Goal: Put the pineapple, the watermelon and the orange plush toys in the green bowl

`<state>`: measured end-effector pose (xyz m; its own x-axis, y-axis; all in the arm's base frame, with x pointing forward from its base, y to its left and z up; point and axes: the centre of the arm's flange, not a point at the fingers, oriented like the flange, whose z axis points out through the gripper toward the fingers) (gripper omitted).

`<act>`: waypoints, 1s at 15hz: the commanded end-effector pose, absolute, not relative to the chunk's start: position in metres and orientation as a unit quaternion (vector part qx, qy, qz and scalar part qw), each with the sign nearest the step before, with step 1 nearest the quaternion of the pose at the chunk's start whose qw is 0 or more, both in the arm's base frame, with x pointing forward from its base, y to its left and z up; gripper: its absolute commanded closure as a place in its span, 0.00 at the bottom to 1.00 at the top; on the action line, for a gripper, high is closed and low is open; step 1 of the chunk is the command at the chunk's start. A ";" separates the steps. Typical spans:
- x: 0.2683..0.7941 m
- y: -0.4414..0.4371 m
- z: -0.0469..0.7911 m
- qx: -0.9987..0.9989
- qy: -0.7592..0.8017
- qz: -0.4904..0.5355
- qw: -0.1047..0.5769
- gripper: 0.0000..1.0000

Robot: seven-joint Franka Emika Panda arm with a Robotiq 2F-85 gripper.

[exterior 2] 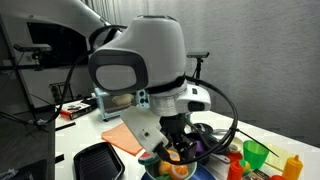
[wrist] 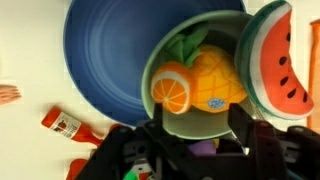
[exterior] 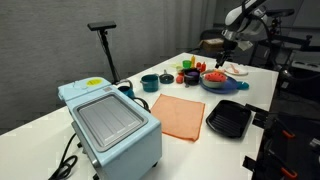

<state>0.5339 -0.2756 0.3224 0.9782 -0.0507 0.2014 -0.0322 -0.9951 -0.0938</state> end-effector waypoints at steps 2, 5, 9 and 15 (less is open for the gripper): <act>0.526 -0.272 0.336 -0.995 -0.002 -0.056 0.079 0.00; 0.505 -0.256 0.353 -0.995 -0.035 -0.019 0.089 0.00; 0.471 -0.233 0.384 -0.993 -0.084 -0.004 0.081 0.00; 0.411 -0.190 0.405 -0.985 -0.163 -0.014 0.059 0.00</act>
